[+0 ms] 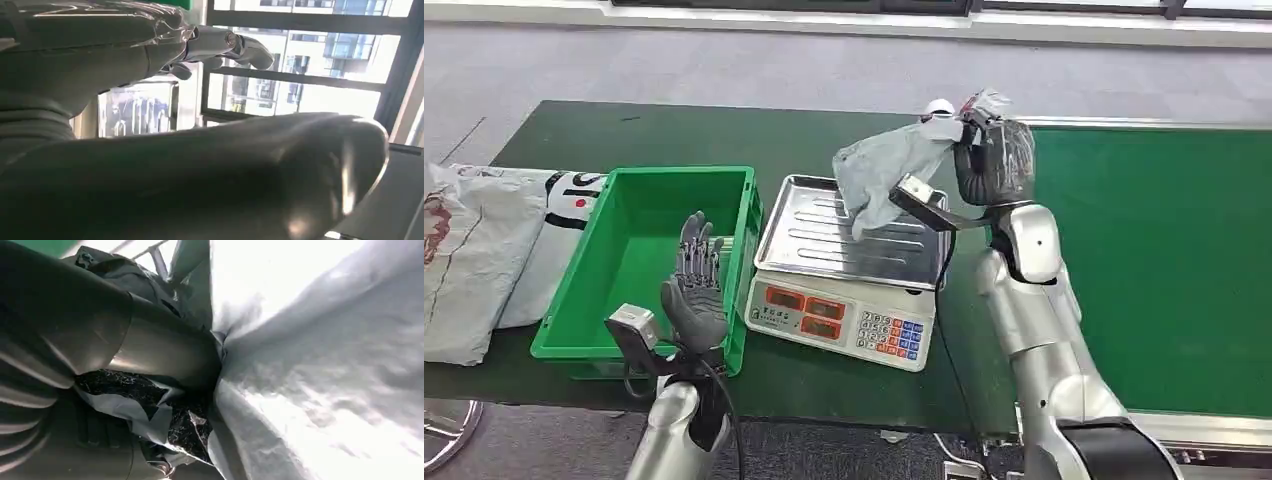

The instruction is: Moved the parcel from conveyor to table for the left to box.

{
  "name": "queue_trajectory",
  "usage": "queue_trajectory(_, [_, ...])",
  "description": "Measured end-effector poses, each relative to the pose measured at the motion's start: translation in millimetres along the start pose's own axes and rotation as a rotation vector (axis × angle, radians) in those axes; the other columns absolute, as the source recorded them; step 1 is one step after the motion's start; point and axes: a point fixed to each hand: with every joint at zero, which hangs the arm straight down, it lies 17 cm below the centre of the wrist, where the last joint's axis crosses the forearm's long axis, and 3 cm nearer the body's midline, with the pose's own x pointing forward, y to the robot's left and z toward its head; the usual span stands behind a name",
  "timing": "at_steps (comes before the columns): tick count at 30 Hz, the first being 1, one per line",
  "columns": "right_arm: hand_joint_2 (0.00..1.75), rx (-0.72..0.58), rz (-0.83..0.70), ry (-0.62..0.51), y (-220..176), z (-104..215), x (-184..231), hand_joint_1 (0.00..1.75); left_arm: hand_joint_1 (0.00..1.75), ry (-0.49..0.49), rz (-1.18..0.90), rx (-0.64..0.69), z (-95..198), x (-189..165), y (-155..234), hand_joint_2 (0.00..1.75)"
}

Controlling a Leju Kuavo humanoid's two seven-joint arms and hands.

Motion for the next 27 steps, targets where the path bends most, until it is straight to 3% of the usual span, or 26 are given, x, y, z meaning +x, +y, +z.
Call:
queue_trajectory(7, [1.75,0.027,-0.131,-0.077,10.6,-1.1,73.3,1.75,0.0,-0.002,0.013,-0.027,-6.1,-0.8,-11.3,0.0])
queue_trajectory(13, [1.75,0.116,-0.182,-0.046,41.6,40.7,100.9,1.75,0.0,-0.019,-0.009,-0.046,-16.7,2.4,-20.9,0.0])
queue_trajectory(14, [1.75,0.132,-0.19,-0.034,47.2,48.3,101.0,1.68,0.0,-0.021,-0.016,-0.048,-17.2,2.5,-22.6,0.0])
queue_trajectory(15, [1.75,0.15,-0.204,-0.029,53.2,55.7,102.2,0.24,0.0,-0.022,-0.025,-0.049,-17.5,2.6,-23.7,0.0])
queue_trajectory(16, [1.75,0.166,-0.217,-0.027,58.7,62.6,103.4,0.17,0.0,-0.023,-0.028,-0.05,-17.7,2.8,-24.8,0.0])
queue_trajectory(17, [1.75,0.182,-0.226,-0.026,63.9,69.8,104.3,0.0,0.0,-0.025,-0.032,-0.051,-18.0,3.0,-25.5,0.0])
queue_trajectory(27, [1.75,0.363,-0.214,-0.029,115.5,134.0,109.9,0.0,0.0,-0.042,-0.072,-0.053,-23.2,6.7,-31.1,0.0])
